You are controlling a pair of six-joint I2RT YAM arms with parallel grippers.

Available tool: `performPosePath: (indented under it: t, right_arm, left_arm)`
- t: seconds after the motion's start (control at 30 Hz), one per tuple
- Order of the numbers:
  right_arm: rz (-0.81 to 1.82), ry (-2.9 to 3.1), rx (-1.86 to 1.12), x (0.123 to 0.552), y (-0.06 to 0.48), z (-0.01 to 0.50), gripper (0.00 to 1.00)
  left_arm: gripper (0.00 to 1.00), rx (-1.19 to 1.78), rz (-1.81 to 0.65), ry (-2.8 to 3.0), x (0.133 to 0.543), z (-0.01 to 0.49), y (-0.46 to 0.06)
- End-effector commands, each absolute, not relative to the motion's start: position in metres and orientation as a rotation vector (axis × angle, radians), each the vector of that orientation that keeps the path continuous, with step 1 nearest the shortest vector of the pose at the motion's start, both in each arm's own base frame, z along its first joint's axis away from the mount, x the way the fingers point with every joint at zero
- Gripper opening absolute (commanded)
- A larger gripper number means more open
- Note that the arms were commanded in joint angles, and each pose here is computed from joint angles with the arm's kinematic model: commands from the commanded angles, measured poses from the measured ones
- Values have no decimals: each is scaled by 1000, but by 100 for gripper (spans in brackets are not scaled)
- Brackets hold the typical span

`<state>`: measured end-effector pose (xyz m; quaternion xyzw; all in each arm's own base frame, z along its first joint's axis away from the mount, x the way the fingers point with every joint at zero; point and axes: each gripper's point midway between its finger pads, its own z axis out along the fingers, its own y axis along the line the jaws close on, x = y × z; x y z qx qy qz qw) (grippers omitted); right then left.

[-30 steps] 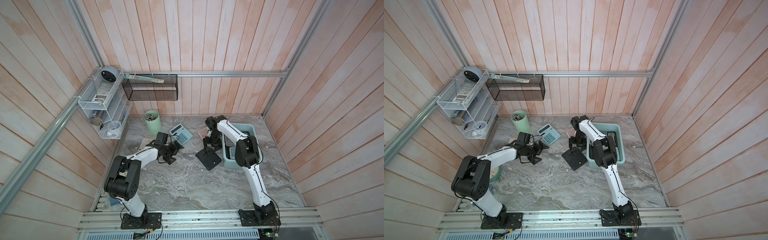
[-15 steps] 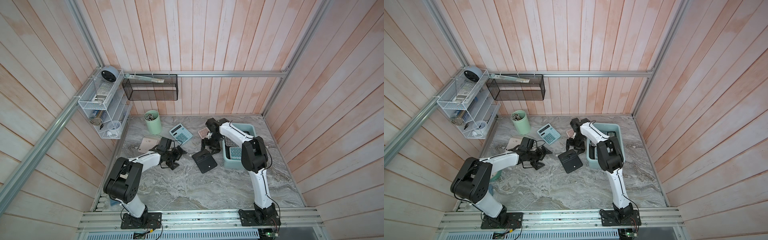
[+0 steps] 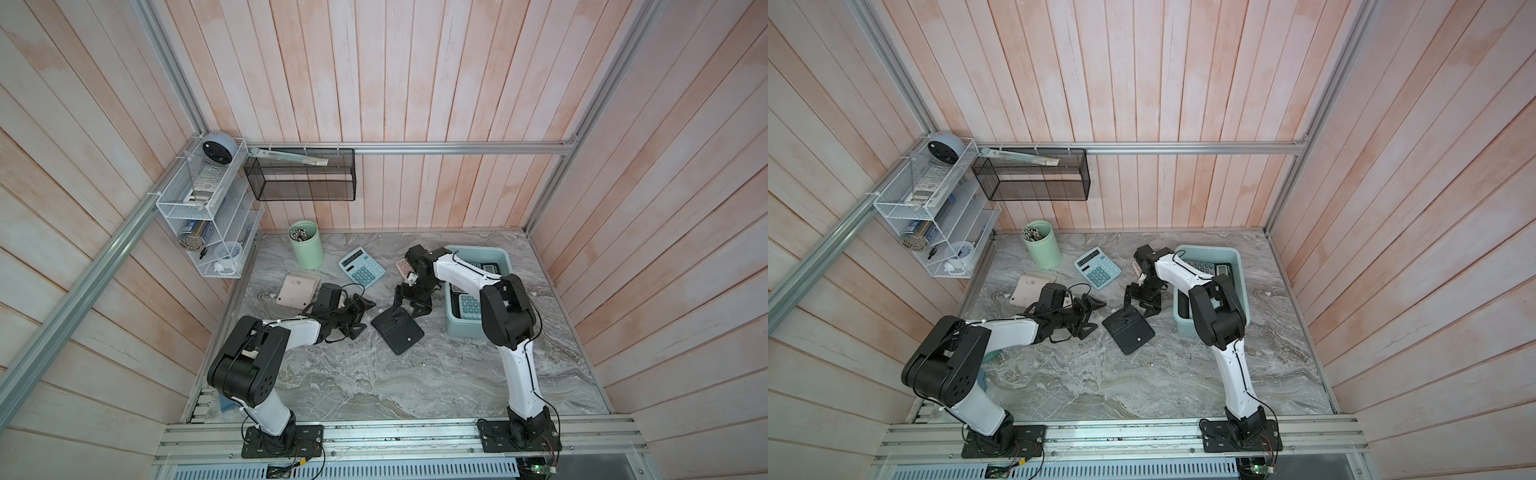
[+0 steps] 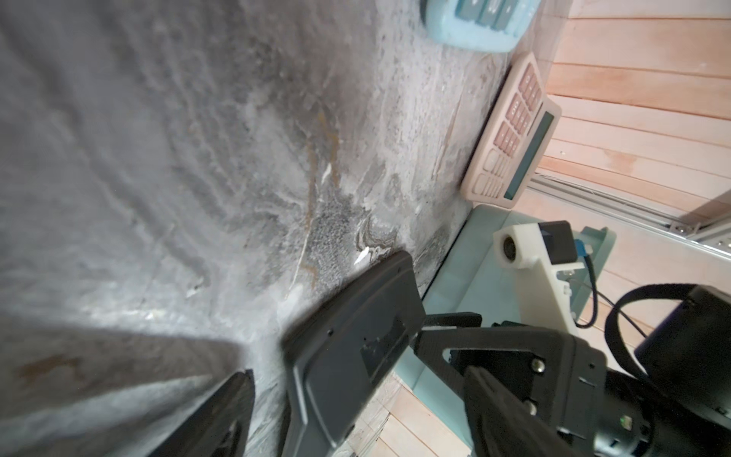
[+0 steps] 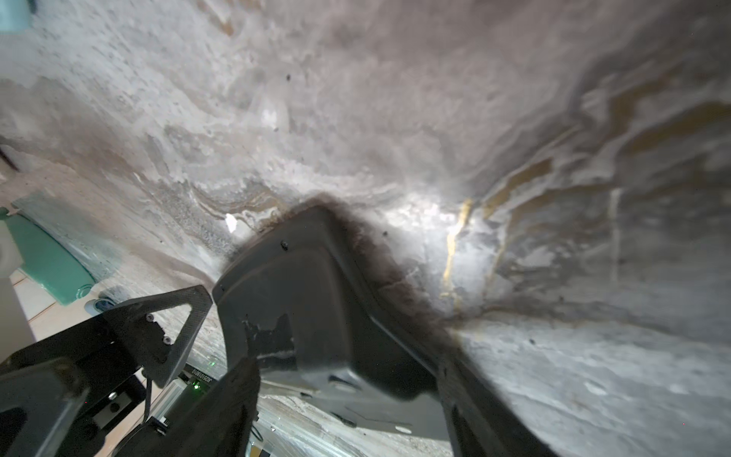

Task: Put the calculator in the storage box
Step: Pick up the calculator at the center of the board.

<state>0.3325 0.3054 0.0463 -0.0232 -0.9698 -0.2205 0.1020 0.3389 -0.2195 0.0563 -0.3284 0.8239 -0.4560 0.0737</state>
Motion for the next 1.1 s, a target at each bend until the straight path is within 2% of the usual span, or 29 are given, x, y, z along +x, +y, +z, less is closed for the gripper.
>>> performPosePath:
  t: [0.0,0.17,0.37,0.43,0.6,0.87,1.07]
  right_arm:
    - [-746,-2845,-101,327,322,58,78]
    - [-780,-2824,-127,321,330,57,78]
    - [-704,-2868,-105,320,316,60,78]
    - [-703,-2868,-102,321,314,59,78]
    - [-718,-2867,-101,323,315,58,78]
    - [-735,-2815,-127,318,320,51,78]
    - [-803,-2759,-166,313,329,52,78]
  left_arm:
    - [85,-994,-1431,2439,337,54,-222]
    - [85,-1042,-1437,2428,329,50,-218]
    - [90,-1044,-1158,2598,302,47,-191]
    - [90,-1043,-1147,2615,298,52,-192]
    - [90,-1044,-1199,2626,290,50,-206]
    - [89,-1041,-1384,2499,307,50,-224]
    - [83,-1033,-1580,2331,325,69,-236]
